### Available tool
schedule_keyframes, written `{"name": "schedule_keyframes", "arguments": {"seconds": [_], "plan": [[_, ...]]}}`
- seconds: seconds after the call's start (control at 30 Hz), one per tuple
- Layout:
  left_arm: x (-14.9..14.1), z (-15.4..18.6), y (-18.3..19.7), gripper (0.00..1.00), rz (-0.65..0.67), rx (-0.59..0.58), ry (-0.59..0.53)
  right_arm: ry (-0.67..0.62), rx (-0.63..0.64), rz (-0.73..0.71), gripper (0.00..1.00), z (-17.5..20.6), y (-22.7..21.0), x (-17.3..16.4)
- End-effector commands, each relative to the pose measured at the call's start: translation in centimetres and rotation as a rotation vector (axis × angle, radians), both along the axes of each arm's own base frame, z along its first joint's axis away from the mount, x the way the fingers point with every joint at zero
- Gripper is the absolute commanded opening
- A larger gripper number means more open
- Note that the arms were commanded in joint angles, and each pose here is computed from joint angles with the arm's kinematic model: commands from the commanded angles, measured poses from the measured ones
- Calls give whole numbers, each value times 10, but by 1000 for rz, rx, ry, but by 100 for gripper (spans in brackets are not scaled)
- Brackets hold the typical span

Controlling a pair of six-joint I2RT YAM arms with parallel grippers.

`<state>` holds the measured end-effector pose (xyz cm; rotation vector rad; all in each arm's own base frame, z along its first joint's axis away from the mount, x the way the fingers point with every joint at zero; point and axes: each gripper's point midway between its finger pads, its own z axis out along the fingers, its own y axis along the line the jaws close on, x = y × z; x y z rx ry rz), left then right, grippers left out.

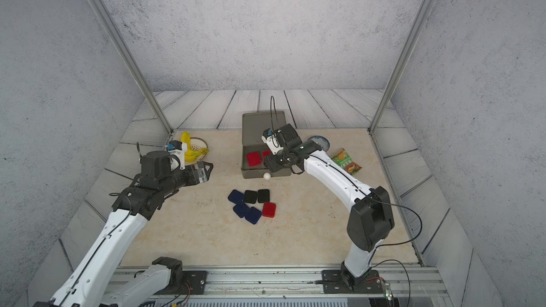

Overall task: Place the brooch boxes into the drawer by color
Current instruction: Place the brooch box in the drawer.

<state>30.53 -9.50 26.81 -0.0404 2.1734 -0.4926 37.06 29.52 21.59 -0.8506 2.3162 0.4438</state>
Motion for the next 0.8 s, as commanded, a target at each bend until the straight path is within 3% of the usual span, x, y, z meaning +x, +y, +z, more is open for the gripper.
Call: {"name": "schedule_keyframes", "arguments": {"seconds": [0.0, 0.43, 0.77], "plan": [[3, 12, -2, 98, -20, 19, -35, -4, -17, -5, 53, -8, 5, 16], [6, 2, -2, 98, -23, 32, -16, 1, -86, -23, 53, -29, 7, 35], [7, -2, -2, 98, -21, 34, -6, 25, -28, 57, 56, -29, 26, 32]]}}
